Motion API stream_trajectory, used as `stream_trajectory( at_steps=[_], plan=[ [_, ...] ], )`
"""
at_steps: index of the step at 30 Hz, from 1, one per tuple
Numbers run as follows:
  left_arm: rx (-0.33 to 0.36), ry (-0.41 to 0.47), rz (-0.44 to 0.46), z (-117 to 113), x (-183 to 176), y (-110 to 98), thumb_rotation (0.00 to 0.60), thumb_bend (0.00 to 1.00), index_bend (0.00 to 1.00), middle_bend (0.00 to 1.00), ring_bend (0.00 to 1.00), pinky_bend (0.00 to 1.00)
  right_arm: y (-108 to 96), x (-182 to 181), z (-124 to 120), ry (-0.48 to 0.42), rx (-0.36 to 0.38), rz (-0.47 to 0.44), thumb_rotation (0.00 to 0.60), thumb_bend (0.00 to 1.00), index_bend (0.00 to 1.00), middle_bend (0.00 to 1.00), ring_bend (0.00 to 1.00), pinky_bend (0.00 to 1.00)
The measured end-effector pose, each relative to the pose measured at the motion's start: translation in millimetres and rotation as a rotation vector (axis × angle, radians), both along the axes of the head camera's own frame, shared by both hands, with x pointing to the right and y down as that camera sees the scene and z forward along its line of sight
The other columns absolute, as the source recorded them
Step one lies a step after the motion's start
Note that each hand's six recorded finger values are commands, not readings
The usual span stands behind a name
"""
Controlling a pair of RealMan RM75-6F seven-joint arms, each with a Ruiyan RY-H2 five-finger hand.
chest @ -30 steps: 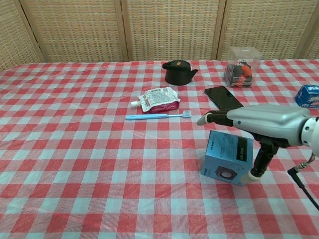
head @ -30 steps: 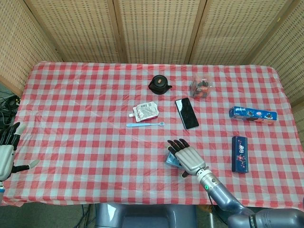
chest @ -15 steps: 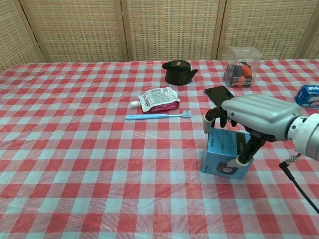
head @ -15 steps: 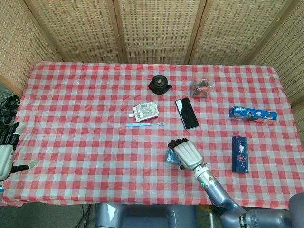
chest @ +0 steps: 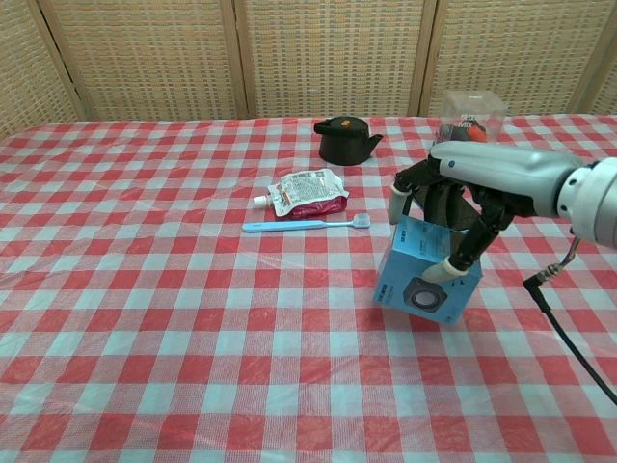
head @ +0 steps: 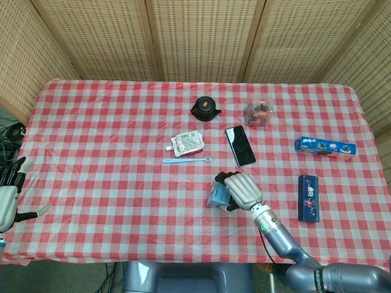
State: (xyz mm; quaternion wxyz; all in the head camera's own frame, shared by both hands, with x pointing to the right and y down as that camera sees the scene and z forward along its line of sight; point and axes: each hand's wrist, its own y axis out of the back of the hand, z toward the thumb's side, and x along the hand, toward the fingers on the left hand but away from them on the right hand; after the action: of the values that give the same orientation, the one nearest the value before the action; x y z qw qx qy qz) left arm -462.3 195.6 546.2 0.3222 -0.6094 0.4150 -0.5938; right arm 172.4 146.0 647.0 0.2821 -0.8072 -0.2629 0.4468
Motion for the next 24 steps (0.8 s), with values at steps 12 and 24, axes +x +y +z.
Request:
stream_trajectory(
  at_steps=[12, 24],
  plan=[
    [-0.008, -0.001, -0.005, 2.0, -1.6, -1.1, 0.6, 0.0, 0.0, 0.0, 0.0, 0.0, -20.0, -1.5, 15.8, -0.056, -0.581, 0.105, 0.6, 0.76, 0.49, 0.56, 0.52, 0.48],
    [-0.014, -0.005, -0.004, 3.9, -0.7, -1.3, 0.6, 0.0, 0.0, 0.0, 0.0, 0.0, -30.8, 4.4, 28.6, -0.024, -0.681, 0.123, 0.6, 0.52, 0.2, 0.18, 0.16, 0.13]
  ],
)
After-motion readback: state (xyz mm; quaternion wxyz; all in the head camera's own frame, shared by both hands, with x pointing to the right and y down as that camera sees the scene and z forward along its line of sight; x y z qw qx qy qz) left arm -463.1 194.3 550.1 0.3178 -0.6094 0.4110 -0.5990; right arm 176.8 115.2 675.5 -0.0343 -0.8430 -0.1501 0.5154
